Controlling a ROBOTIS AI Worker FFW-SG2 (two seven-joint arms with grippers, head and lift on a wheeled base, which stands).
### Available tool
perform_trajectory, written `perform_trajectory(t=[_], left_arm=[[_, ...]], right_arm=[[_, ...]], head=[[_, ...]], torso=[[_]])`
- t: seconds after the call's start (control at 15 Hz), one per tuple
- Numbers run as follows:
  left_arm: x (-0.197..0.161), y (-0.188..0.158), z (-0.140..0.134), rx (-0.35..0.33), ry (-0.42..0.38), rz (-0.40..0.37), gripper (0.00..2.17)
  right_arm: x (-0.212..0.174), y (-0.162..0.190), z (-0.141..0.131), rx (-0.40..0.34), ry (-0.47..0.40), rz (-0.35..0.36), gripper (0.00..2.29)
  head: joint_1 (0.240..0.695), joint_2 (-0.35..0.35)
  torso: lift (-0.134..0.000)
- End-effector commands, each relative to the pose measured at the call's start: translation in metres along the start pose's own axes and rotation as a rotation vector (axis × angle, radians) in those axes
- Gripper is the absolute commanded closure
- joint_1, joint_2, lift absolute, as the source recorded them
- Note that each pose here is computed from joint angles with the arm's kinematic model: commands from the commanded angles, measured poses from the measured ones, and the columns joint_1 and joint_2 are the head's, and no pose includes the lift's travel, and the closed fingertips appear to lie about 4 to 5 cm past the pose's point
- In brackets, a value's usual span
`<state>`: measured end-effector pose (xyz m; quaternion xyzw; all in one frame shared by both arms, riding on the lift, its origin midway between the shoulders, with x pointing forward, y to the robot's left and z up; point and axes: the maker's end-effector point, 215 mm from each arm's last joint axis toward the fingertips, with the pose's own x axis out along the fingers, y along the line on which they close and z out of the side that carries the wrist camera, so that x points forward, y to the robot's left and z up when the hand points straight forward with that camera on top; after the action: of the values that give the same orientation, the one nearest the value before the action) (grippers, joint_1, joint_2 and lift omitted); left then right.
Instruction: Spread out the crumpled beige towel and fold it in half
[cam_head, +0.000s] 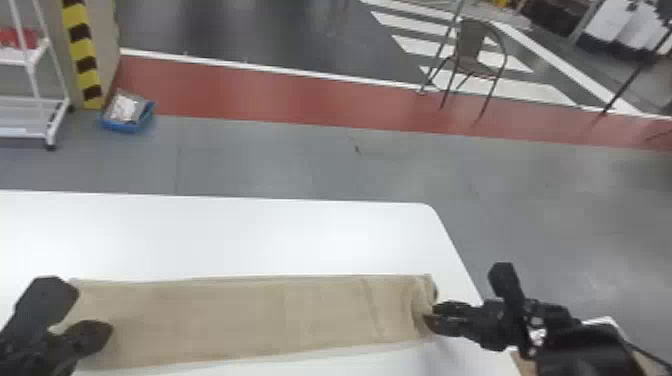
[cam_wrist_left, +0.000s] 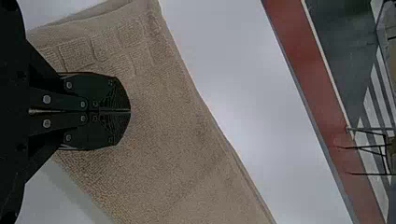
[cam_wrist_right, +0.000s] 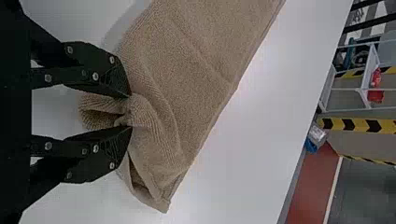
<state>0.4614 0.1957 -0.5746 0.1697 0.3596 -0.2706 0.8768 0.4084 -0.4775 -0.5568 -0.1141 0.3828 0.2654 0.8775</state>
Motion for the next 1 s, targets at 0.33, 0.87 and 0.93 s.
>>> perform_trajectory(t=[0.33, 0.87, 0.93], left_arm=[[0.002, 0.012, -0.002, 0.003, 0.019, 0.025, 1.5], [0.005, 0.017, -0.008, 0.011, 0.041, 0.049, 1.5], [0.006, 0.019, -0.008, 0.013, 0.045, 0.054, 1.5]], right_arm=[[-0.062, -0.042, -0.02, 0.005, -0.007, -0.092, 1.08], [-0.101, -0.082, -0.024, -0.013, -0.02, -0.203, 0.07], [-0.101, -0.083, -0.024, -0.01, -0.019, -0.207, 0.07]], head=[[0.695, -0.35], [0.695, -0.35], [0.695, -0.35]], torso=[[0.0], [0.0], [0.0]])
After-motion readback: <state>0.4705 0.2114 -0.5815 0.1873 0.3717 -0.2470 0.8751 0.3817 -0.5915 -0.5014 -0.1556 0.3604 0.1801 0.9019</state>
